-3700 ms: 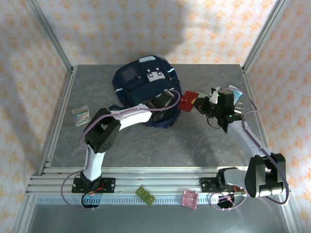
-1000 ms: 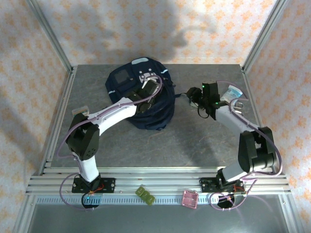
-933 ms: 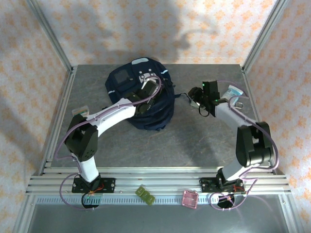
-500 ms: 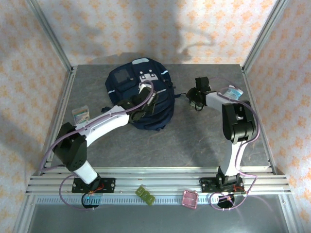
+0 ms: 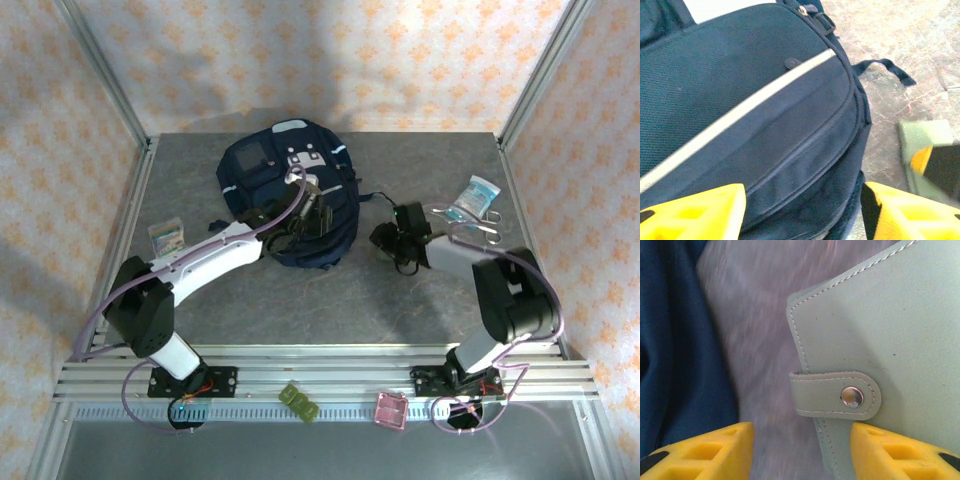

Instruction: Pack the student bag

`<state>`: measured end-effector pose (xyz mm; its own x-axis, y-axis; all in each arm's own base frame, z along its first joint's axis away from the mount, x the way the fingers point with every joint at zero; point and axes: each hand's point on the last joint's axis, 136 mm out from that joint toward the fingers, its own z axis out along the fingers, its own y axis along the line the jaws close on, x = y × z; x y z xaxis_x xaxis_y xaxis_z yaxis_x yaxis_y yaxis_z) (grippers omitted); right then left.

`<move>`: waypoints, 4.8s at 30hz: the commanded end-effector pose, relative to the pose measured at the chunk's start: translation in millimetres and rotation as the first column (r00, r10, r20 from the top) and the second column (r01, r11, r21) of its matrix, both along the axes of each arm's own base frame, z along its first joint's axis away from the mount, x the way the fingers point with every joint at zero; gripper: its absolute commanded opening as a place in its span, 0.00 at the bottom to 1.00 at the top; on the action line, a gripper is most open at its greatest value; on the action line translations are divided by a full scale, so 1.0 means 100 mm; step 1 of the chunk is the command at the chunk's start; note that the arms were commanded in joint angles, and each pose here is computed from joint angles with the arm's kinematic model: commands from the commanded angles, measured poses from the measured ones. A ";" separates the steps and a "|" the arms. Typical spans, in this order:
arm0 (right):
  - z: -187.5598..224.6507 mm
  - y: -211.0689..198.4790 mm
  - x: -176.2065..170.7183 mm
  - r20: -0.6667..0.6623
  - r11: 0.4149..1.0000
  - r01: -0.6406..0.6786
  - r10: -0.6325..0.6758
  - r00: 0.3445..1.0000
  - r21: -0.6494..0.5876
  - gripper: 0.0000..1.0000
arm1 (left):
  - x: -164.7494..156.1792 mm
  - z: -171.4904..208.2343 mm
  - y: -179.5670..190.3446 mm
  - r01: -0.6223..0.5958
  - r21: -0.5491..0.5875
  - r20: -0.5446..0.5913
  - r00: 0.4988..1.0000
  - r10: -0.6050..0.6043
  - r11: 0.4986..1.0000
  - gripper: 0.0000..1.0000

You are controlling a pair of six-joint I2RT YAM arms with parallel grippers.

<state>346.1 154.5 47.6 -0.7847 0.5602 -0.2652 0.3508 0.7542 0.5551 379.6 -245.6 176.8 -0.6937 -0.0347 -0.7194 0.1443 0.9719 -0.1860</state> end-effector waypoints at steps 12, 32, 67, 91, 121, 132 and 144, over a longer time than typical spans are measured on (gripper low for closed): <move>0.41 -0.70 -0.11 0.073 0.994 0.103 -0.100 0.992 -0.029 0.53 | -0.29 -0.48 -1.25 0.243 -0.230 -0.193 0.938 -0.289 0.942 0.52; -0.05 -0.32 -0.22 0.051 0.971 -0.066 0.056 0.997 0.230 0.45 | -0.58 -1.62 -1.56 0.327 -0.051 -0.443 0.839 -0.315 0.944 0.22; -0.19 -0.27 -0.26 0.000 0.980 -0.147 0.148 0.989 0.133 0.31 | -0.52 -1.26 -1.54 0.341 -0.075 -0.326 0.880 -0.346 0.937 0.21; -0.21 0.06 -0.01 0.073 0.931 -0.325 0.318 0.945 0.165 0.41 | -0.60 -1.55 -1.32 0.348 0.015 -0.384 0.868 -0.316 0.937 0.18; -0.24 0.08 -0.20 0.053 0.928 -0.357 0.353 0.934 0.106 0.00 | -0.48 -1.23 -1.29 0.319 -0.007 -0.311 0.900 -0.305 0.948 0.18; 0.78 -0.26 0.01 0.248 0.964 -0.236 0.201 0.948 0.120 0.00 | -0.16 0.09 -0.77 0.241 -0.013 -0.062 0.969 -0.241 0.970 0.42; 1.35 -0.35 0.05 0.368 0.974 -0.187 0.130 0.921 0.124 0.00 | 0.39 -0.26 0.05 0.148 0.606 -0.008 0.984 -0.180 0.781 0.65</move>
